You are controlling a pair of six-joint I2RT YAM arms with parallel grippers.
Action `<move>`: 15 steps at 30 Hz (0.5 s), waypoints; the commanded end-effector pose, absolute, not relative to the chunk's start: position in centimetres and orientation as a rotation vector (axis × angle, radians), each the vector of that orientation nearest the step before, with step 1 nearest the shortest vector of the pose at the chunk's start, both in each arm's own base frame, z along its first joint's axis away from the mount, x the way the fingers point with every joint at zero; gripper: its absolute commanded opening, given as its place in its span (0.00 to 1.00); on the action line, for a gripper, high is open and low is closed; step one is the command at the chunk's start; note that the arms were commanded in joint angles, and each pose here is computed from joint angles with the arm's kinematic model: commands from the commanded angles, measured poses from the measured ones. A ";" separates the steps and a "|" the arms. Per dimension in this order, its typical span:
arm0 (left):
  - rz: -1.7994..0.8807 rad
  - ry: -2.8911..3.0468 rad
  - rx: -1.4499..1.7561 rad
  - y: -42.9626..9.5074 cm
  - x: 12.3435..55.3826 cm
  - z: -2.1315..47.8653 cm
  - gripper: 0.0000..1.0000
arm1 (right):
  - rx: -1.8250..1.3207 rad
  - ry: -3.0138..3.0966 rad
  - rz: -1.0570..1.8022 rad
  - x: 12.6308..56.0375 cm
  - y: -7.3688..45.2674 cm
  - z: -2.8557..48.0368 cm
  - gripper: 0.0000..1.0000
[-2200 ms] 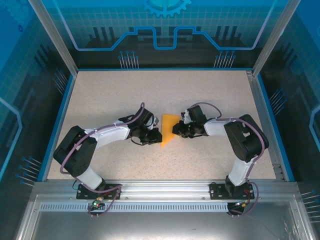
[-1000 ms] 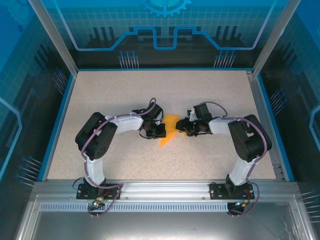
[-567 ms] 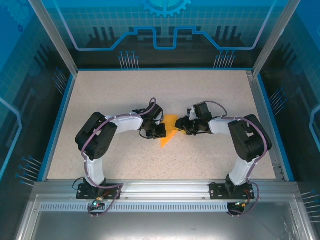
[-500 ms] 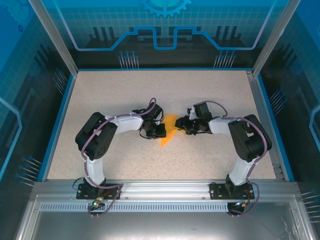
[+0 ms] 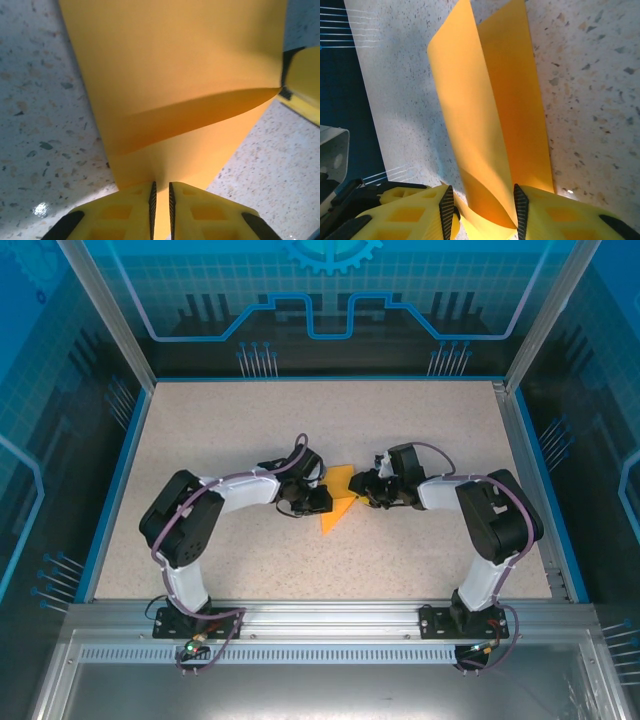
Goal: Fold a paper plane with a square sheet of paper (pick it up from the middle)
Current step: Fourth fold the wing at the center of the table.
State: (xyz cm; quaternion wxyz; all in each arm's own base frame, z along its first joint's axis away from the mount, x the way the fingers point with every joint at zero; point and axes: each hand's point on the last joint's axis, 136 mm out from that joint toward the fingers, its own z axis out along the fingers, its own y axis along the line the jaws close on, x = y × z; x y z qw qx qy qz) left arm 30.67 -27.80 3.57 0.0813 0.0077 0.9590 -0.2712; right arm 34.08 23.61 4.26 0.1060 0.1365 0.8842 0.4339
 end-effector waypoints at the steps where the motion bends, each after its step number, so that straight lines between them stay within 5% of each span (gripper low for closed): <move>1: -0.834 2.803 0.051 -27.7 30.9 5.0 0.19 | 0.340 2.596 1.344 34.5 24.8 4.7 0.39; 15: -0.776 2.679 -0.010 -25.5 30.3 7.8 0.22 | -0.087 2.623 1.335 37.4 26.2 5.8 0.35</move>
